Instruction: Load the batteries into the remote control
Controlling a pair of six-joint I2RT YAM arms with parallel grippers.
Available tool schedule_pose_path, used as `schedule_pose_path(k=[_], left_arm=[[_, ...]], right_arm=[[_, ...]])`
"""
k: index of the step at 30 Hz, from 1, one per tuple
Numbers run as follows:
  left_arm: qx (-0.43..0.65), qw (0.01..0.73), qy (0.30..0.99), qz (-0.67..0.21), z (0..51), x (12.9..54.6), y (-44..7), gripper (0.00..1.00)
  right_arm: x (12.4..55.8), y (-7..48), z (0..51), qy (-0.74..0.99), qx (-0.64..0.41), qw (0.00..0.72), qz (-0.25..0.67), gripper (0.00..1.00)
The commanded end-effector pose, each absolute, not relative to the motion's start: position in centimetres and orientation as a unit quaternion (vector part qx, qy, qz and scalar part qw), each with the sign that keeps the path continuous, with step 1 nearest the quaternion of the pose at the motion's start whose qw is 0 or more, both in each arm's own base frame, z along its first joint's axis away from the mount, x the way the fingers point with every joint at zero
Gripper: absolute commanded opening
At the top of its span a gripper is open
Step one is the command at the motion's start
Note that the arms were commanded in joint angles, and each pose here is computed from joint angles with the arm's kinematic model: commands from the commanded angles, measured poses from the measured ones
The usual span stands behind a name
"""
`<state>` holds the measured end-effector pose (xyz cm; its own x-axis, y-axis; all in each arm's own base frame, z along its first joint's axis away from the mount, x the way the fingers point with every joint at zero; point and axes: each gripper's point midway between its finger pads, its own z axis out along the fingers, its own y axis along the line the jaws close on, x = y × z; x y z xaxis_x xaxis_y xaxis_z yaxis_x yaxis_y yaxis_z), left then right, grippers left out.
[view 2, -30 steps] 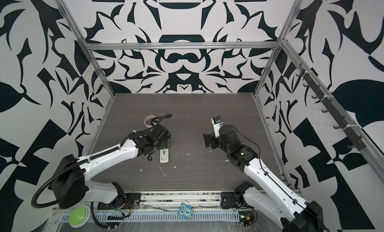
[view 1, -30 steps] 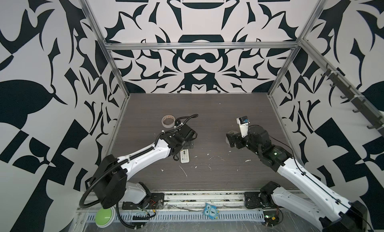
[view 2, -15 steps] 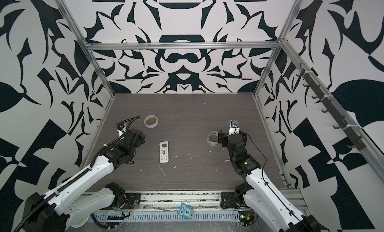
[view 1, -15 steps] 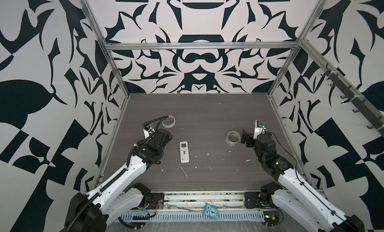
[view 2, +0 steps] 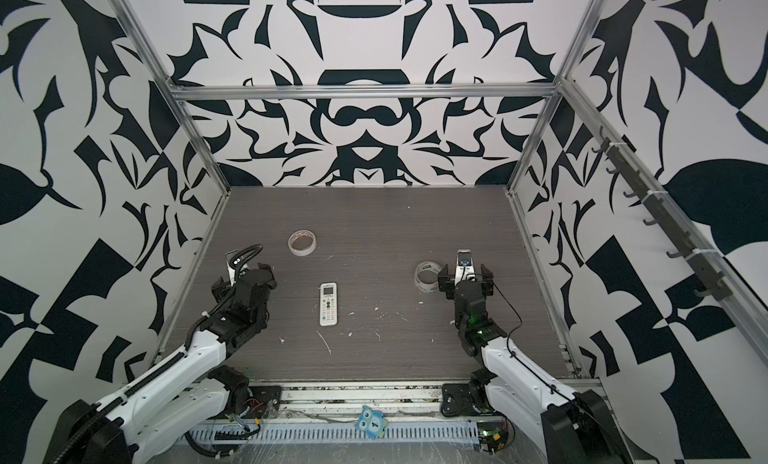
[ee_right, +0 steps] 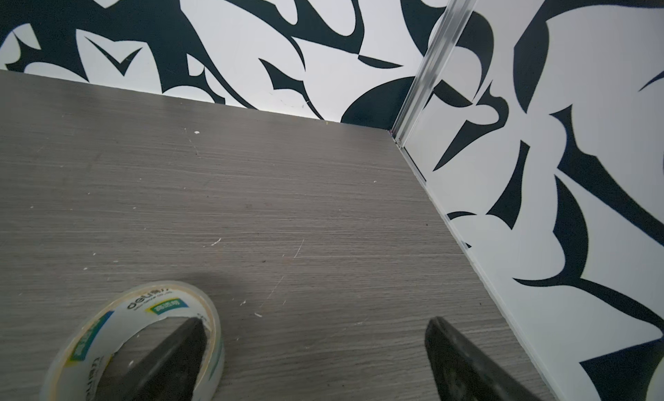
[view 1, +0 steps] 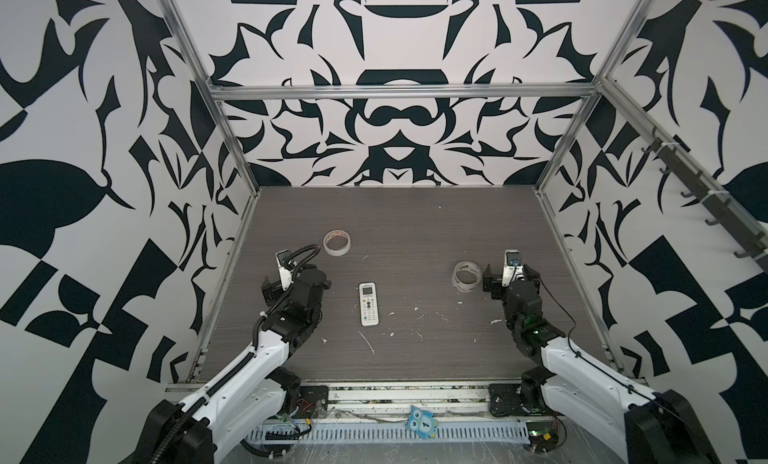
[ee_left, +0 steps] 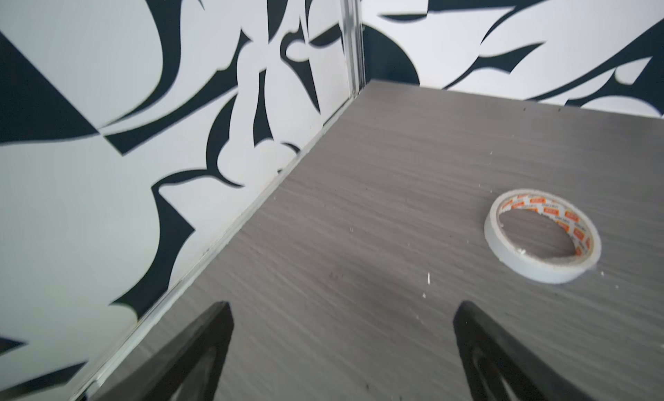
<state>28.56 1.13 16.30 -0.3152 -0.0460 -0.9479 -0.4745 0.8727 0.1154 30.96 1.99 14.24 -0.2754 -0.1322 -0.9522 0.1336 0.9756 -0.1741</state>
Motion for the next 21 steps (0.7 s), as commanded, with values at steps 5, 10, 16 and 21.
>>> schedule_pose_path(k=[5,10,16,21], left_arm=[[-0.155,0.612,0.754,0.181,16.2,30.0,2.1,0.99],[-0.155,0.626,0.749,0.15,15.1,30.9,2.7,0.99],[-0.148,0.64,0.74,0.143,14.4,32.1,2.9,0.99],[-0.138,0.651,0.733,0.142,14.3,33.4,3.0,0.99]], right_arm=[[31.8,1.8,16.2,0.752,0.006,0.65,-0.108,0.99],[32.6,1.6,15.6,0.753,0.009,0.648,-0.111,0.99],[33.4,1.5,14.8,0.755,0.008,0.645,-0.118,0.99],[34.0,1.6,14.4,0.747,0.009,0.655,-0.114,0.99]])
